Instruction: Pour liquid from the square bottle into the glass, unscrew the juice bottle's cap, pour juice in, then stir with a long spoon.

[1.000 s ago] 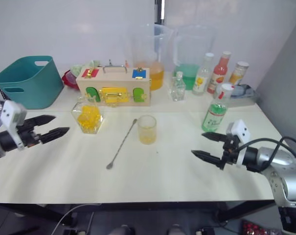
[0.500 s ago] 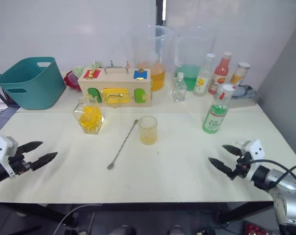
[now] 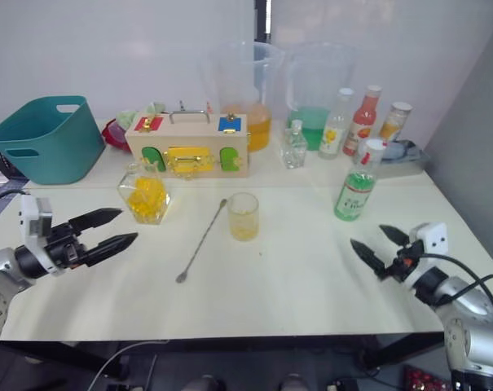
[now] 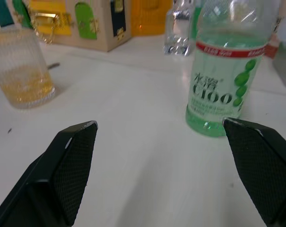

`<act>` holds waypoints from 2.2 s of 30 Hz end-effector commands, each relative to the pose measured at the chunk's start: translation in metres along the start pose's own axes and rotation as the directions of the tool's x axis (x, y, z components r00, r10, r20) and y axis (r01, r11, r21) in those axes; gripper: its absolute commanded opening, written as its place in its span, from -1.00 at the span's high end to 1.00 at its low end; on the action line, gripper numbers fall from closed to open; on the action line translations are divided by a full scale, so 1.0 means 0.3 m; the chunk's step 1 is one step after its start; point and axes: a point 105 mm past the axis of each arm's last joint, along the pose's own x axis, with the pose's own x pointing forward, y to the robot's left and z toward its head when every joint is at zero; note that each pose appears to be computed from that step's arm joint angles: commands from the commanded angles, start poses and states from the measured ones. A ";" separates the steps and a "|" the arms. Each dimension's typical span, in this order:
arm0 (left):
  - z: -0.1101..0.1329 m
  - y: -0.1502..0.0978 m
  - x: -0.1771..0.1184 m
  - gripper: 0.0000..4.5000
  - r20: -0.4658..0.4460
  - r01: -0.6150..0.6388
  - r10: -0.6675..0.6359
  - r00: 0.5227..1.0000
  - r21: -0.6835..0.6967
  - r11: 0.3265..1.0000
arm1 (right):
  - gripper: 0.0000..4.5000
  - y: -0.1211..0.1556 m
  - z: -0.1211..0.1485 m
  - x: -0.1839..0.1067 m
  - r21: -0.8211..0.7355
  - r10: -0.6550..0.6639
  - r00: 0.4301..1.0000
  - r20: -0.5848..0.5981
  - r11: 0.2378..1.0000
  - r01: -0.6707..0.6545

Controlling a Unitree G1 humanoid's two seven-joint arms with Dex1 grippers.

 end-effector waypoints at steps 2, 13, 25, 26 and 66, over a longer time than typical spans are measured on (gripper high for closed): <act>0.088 -0.068 0.056 -0.99 0.064 0.076 -0.078 0.995 0.030 0.997 | -1.00 -0.051 0.126 0.033 -0.060 -0.039 0.995 0.092 0.997 0.045; 0.110 -0.179 0.076 -0.99 0.055 0.104 -0.104 0.993 0.016 0.994 | -1.00 -0.182 0.219 0.194 -0.040 -0.102 0.985 0.136 0.993 0.108; 0.078 -0.244 0.058 -0.99 0.003 0.080 -0.080 0.997 0.002 0.997 | -1.00 -0.194 0.226 0.328 -0.041 -0.051 0.993 0.105 0.998 0.056; 0.078 -0.250 0.058 -0.99 -0.001 0.087 -0.087 0.996 0.001 0.996 | -1.00 -0.196 0.226 0.332 -0.042 -0.051 0.993 0.104 0.998 0.056; 0.027 -0.222 0.084 -1.00 -0.143 0.280 -0.281 0.949 -0.028 0.960 | 0.42 0.611 0.267 0.242 -0.127 0.701 0.709 0.079 0.712 -0.690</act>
